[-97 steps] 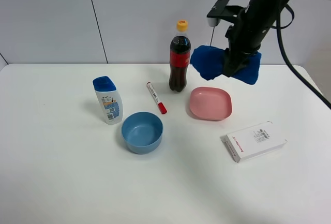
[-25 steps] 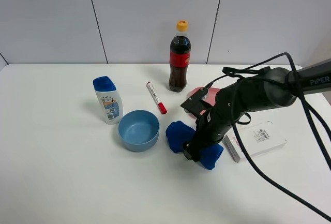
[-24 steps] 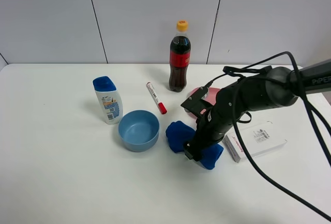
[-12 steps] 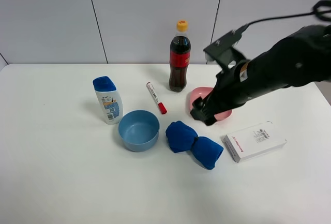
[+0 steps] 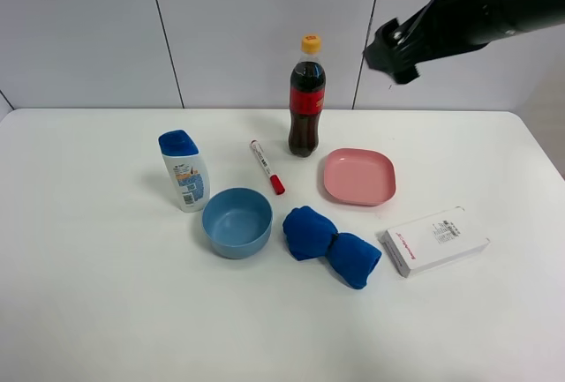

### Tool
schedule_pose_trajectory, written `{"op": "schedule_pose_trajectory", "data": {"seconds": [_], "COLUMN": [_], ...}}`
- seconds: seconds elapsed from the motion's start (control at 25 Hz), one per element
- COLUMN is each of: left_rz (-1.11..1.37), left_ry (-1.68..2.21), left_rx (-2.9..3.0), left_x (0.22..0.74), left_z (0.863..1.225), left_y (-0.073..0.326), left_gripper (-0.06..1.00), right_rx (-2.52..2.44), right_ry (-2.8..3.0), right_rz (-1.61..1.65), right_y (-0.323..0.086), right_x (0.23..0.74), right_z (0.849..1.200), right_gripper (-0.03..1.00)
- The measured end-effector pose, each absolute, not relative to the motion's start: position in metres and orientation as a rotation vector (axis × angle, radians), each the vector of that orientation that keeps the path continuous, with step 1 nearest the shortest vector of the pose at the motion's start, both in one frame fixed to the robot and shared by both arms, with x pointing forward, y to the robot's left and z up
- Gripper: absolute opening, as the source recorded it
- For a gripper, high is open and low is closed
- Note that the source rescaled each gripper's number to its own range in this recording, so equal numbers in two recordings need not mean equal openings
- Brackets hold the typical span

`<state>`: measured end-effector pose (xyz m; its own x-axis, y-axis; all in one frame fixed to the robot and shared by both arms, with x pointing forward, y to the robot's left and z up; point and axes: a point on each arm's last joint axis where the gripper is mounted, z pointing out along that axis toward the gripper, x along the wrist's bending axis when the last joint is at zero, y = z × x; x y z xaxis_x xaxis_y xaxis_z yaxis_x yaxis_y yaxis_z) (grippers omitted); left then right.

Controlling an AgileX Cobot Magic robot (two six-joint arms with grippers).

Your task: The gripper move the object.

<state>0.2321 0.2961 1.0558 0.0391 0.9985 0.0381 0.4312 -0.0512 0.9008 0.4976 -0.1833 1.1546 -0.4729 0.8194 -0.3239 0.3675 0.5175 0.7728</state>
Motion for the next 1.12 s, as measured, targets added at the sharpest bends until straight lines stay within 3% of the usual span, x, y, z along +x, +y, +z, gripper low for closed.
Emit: {"op": "schedule_pose_trajectory", "data": {"seconds": [0.28,0.52,0.88,1.12], "left_rz": [0.975,0.975,0.975,0.975], "left_ry": [1.484,1.484,1.484,1.484], "left_rx": [1.581,1.581,1.581,1.581], "left_x": [0.232,0.232,0.232,0.232], "left_z": [1.056,1.056,1.056,1.056], "left_y": [0.296,0.296,0.296,0.296], "left_gripper": [1.00,1.00,1.00,1.00], "right_rx": [1.305,1.552,1.624,1.606], "right_ry": [1.762,1.567,1.406,1.280], "right_rz": [0.562,0.411,0.447,0.675], "right_y": [-0.293,-0.354,-0.345,-0.320], "right_x": [0.519,0.479,0.370,0.268], "right_z": [1.176,1.191,1.232,1.242], "right_gripper": [1.00,1.00,1.00,1.00]}}
